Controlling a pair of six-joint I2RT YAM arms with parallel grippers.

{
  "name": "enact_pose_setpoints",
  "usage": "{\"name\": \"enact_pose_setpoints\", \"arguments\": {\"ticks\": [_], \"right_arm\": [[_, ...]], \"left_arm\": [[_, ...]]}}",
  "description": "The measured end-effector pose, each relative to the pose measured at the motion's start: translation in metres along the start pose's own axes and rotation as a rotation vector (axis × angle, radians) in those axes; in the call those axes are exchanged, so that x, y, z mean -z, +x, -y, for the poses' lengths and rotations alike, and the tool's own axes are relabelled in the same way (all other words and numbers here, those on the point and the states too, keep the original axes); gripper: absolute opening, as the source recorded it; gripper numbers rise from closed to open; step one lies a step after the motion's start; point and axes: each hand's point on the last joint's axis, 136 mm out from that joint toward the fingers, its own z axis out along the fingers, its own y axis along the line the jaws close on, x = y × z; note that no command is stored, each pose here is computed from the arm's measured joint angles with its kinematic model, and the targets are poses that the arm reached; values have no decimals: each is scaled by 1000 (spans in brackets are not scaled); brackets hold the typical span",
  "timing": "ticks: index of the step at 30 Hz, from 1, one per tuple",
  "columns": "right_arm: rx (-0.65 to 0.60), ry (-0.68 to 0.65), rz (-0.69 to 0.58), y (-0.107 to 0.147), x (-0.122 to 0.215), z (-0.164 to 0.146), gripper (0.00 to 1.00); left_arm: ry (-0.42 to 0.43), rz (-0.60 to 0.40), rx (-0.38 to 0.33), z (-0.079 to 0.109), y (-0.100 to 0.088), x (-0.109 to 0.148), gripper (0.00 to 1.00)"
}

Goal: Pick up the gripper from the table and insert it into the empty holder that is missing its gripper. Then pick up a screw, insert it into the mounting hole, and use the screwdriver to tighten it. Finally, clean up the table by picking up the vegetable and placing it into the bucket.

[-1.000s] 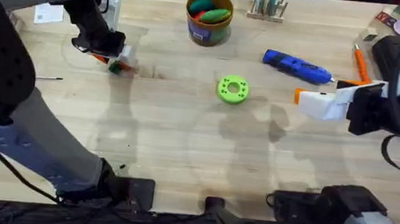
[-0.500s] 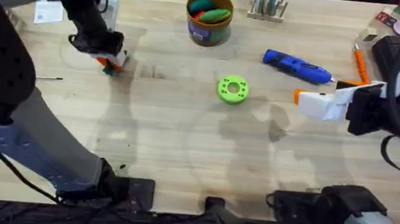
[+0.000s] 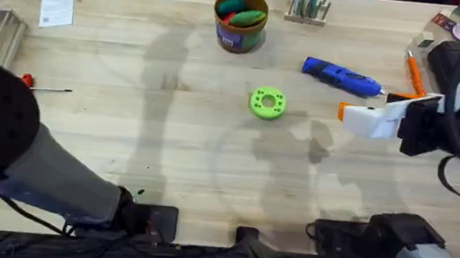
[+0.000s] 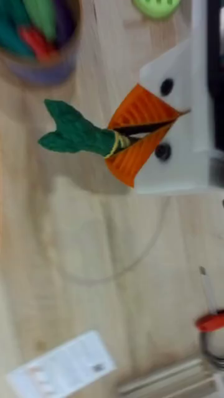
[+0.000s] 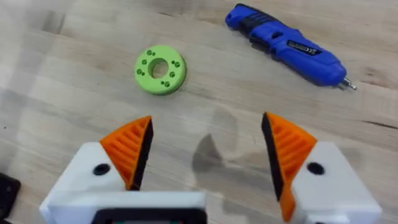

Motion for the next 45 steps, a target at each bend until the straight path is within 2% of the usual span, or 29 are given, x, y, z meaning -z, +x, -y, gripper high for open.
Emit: {"name": "enact_pose_setpoints", "arguments": {"ticks": [3, 8, 13, 16, 20, 24, 28, 29, 30, 34, 35, 39, 45], "right_arm": [[0, 0, 0, 0, 0, 0, 985], [0, 0, 0, 0, 0, 0, 985], [0, 0, 0, 0, 0, 0, 985], [0, 0, 0, 0, 0, 0, 985], [0, 0, 0, 0, 0, 0, 985], [0, 0, 0, 0, 0, 0, 985], [0, 0, 0, 0, 0, 0, 985], [0, 0, 0, 0, 0, 0, 985], [0, 0, 0, 0, 0, 0, 985], [0, 0, 0, 0, 0, 0, 985], [0, 0, 0, 0, 0, 0, 985], [0, 0, 0, 0, 0, 0, 985], [0, 0, 0, 0, 0, 0, 984]], "left_arm": [[53, 89, -86, 45, -27, 12, 16], [142, 185, -176, 114, -52, 11, 16], [191, 215, -188, 150, -63, -8, 15], [208, 205, -196, 166, -65, -32, 15], [227, 157, -208, 184, -57, -70, 14], [234, 101, -215, 192, -44, -97, 14], [232, 86, -213, 192, -41, -105, 14], [231, 87, -214, 191, -41, -105, 106], [231, 89, -212, 191, -42, -104, 239], [230, 65, -212, 190, -36, -101, 878], [229, 46, -206, 188, -31, -100, 958], [221, -10, -185, 177, -18, -83, 985], [176, -16, -145, 147, -9, -19, 986]]}}
